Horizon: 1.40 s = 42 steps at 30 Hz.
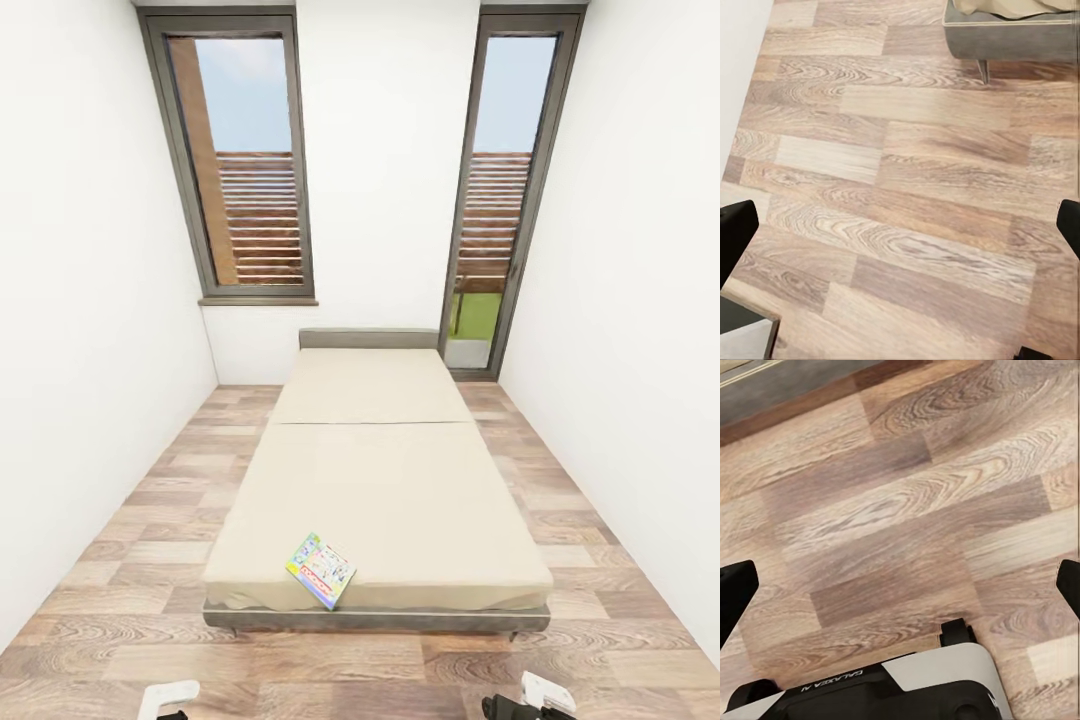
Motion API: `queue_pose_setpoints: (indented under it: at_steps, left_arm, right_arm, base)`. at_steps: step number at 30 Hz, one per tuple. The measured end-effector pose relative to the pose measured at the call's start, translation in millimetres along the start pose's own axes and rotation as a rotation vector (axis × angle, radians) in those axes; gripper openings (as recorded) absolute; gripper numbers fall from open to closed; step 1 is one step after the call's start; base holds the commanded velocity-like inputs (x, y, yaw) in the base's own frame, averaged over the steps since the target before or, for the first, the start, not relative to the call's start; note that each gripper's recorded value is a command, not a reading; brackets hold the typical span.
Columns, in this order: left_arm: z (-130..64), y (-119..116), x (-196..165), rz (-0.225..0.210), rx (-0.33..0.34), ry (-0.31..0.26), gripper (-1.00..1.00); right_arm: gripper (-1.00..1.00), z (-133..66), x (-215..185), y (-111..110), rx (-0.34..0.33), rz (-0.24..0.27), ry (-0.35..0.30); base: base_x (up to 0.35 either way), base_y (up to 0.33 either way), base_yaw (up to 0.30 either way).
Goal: Put all the toys in the child's room - the three board games (two on the bed and one on the table), the two jigsaw puzzles on the table, and the tennis ball on the table - inside the toy box on the table in the child's room.
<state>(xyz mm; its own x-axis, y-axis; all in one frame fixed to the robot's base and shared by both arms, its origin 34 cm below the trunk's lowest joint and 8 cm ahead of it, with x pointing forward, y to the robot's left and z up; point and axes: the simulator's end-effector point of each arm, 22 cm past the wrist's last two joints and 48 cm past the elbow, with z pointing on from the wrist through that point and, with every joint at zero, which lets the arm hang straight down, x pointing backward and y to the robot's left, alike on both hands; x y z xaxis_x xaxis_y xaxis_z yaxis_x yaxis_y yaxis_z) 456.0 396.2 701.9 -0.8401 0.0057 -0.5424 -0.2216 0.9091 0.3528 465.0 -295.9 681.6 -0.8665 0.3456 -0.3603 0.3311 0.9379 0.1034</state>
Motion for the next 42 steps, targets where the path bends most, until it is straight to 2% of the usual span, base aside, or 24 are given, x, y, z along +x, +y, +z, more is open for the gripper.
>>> queue_pose_setpoints:
  at_steps: [19,42]
  left_arm:
    - [-3.6,-9.8,5.7,0.0,0.014,0.006,1.0]
    - [-5.5,-11.9,13.1,0.004,0.017,0.016,1.0]
  right_arm:
    - [1.0,0.0,0.6,1.2,-0.001,-0.007,0.001]
    - [1.0,0.0,1.0,1.6,-0.003,-0.004,0.002]
  base:
    - [-0.012,-0.109,0.0]
    - [0.0,-0.006,0.0]
